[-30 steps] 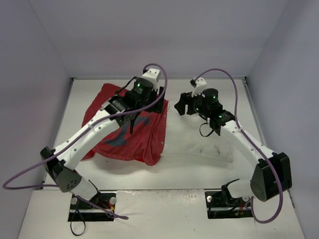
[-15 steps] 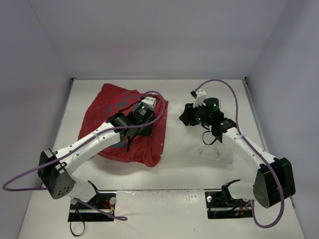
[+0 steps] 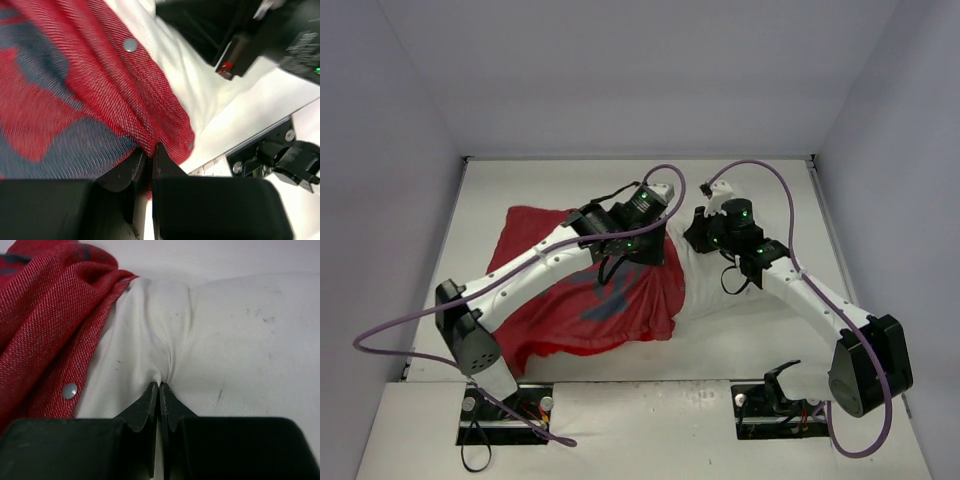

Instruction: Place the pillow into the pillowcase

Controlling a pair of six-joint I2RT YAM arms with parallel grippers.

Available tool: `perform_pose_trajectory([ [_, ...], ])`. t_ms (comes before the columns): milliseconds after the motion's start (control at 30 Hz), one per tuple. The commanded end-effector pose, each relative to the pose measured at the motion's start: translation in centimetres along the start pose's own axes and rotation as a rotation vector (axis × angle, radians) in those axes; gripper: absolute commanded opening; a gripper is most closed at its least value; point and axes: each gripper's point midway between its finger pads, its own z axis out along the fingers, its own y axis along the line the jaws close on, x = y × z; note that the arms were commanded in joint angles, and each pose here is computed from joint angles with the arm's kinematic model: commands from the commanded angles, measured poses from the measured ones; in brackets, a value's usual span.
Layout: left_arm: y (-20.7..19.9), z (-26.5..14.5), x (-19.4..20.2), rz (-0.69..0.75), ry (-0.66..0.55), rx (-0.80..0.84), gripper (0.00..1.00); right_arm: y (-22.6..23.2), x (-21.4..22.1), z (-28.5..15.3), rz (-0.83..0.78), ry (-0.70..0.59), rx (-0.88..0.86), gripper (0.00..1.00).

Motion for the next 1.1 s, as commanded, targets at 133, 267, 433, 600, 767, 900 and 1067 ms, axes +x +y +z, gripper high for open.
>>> perform_pose_trajectory([
  [133, -1.5, 2.5, 0.2, -0.068, 0.043, 0.066, 0.24, 3.0, -1.1, 0.2, 0.008, -0.059, -0.059, 0.00],
  [267, 0.4, -0.7, -1.3, -0.077, -0.072, 0.011, 0.63, 3.4, -1.5, -0.3, -0.015, -0.079, -0.059, 0.00],
  [433, 2.0, -4.6, -2.9, -0.120, -0.205, -0.032, 0.76, 3.1, -2.7, -0.9, -0.044, -0.114, -0.041, 0.03],
  [600, 6.6, -5.8, -2.4, -0.155, -0.268, -0.162, 0.76, 2.9, -4.1, -0.9, -0.067, -0.137, -0.032, 0.09],
  [767, 13.4, -5.1, -0.4, -0.265, -0.210, -0.293, 0.76, 3.1, -4.1, -0.6, -0.069, -0.129, -0.048, 0.09],
  [900, 18.1, -4.4, 1.3, -0.343, -0.170, -0.387, 0.76, 3.2, -4.0, -0.6, -0.074, -0.124, -0.053, 0.09],
  [1067, 19.3, -2.4, 0.1, -0.324, -0.119, -0.413, 0.63, 3.4, -3.6, -0.3, -0.073, -0.110, -0.069, 0.08],
])
